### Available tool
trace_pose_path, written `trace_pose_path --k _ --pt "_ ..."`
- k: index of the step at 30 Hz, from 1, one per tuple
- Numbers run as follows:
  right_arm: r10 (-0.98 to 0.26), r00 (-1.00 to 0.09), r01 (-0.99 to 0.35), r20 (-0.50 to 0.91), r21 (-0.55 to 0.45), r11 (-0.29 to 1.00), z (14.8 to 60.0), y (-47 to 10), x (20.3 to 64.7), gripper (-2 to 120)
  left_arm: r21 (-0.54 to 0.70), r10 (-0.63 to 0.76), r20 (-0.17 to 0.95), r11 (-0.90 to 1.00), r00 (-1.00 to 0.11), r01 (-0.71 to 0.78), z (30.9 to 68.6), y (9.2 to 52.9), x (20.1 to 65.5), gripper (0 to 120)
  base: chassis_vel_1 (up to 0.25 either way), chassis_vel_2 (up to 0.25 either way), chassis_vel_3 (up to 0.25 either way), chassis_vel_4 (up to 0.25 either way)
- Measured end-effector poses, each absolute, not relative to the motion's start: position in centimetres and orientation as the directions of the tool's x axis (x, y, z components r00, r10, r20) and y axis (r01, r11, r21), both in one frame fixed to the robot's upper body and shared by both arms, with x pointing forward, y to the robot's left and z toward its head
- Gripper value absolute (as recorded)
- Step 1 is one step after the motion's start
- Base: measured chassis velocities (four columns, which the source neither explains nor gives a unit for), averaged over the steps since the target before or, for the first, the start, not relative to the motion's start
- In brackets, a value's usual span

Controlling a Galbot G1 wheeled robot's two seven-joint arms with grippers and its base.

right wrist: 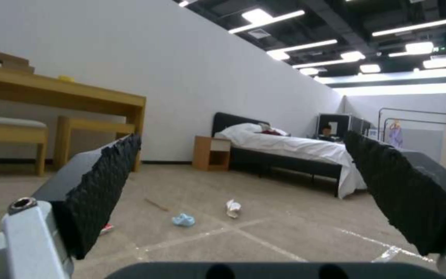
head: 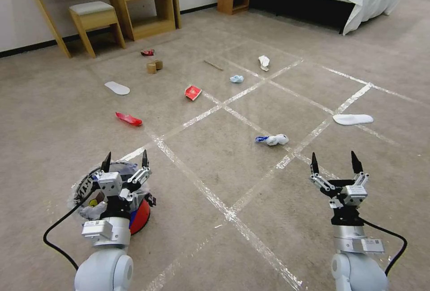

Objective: Pick up the trash bin and place the garbage on the floor into it.

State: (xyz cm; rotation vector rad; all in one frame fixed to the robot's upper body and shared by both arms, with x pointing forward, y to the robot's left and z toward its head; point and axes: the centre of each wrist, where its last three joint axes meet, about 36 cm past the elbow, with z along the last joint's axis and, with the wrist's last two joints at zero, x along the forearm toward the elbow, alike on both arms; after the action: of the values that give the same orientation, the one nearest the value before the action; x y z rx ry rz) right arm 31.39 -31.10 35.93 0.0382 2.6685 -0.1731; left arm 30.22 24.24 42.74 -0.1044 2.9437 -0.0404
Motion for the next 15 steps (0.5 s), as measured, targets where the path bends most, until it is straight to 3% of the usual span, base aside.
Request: trace_pose_path --k 15 --pt "-0.019 -0.886 0.043 -0.464 -0.123 0.991 35.46 -30.87 31.60 100 -0.042 -0.078 -0.190 0.997 -0.979 -0.072 42.70 24.12 30.19 100 0.000 0.000 0.000 0.000"
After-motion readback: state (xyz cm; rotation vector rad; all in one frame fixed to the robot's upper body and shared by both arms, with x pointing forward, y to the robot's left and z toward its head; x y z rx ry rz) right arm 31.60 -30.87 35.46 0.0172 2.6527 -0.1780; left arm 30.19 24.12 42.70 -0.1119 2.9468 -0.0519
